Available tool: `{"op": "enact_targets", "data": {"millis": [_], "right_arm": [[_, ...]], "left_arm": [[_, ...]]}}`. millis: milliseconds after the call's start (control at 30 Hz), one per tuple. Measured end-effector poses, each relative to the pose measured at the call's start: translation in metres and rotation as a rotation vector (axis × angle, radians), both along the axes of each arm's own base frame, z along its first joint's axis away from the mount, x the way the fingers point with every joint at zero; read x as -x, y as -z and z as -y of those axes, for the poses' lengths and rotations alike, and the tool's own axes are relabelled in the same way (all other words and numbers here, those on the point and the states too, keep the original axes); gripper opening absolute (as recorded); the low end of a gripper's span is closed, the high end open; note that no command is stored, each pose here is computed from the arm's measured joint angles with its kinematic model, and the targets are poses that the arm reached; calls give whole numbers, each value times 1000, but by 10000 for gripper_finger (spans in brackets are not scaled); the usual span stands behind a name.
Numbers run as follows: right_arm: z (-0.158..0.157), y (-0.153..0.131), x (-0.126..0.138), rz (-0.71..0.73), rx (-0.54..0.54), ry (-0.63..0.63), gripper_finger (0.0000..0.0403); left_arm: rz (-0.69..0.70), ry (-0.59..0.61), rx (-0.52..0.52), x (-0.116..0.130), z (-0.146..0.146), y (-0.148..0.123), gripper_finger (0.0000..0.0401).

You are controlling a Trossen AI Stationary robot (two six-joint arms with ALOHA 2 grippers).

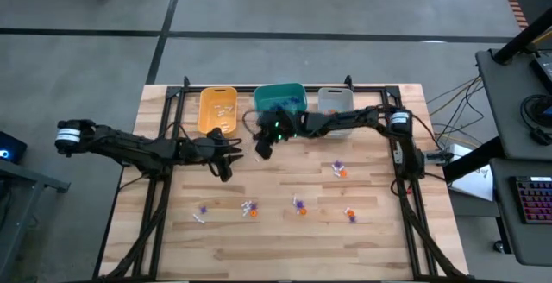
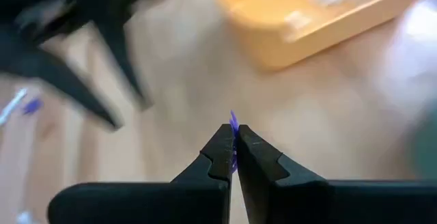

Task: Sort Halloween decoration
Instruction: Put the violet spider toy into the green bin, then put the white bone toy into the yellow bin

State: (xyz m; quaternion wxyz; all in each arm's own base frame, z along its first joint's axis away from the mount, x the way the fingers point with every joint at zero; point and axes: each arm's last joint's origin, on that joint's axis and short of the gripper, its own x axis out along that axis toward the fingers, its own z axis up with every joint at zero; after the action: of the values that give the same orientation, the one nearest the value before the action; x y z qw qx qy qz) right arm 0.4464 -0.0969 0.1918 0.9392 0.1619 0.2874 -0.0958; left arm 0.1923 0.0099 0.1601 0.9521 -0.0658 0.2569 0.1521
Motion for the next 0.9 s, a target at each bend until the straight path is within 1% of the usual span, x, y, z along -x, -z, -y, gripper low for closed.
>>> {"op": "enact_targets", "data": {"millis": [100, 167, 233, 300, 367, 433, 500, 567, 633, 900], "right_arm": [[21, -18, 14, -31, 73, 72, 8], [36, -28, 25, -68, 140, 146, 8], [52, -33, 36, -116, 202, 220, 8], [69, -31, 46, -174, 234, 284, 8], [86, -26, 55, -226, 225, 334, 8], [100, -19, 61, -246, 200, 382, 9], [112, -13, 68, -261, 146, 439, 12], [121, -11, 72, -249, 105, 456, 20], [125, -11, 74, -238, 77, 461, 35], [122, -15, 73, -223, 88, 447, 91]], "left_arm": [[1, 0, 0, 0, 0, 0, 75], [-6, 0, 0, -1, 0, 1, 75], [-12, -2, -2, -1, 0, 2, 75], [-11, -3, -6, -2, 0, 2, 75], [-2, 0, -12, -3, 0, 2, 75], [13, 0, -13, -4, 0, 1, 75], [24, 0, -13, -5, 0, 1, 75], [24, 2, -16, -6, 0, 1, 75], [27, 2, -17, -7, 0, 1, 75], [33, 2, -17, -10, 0, 4, 75]]}}
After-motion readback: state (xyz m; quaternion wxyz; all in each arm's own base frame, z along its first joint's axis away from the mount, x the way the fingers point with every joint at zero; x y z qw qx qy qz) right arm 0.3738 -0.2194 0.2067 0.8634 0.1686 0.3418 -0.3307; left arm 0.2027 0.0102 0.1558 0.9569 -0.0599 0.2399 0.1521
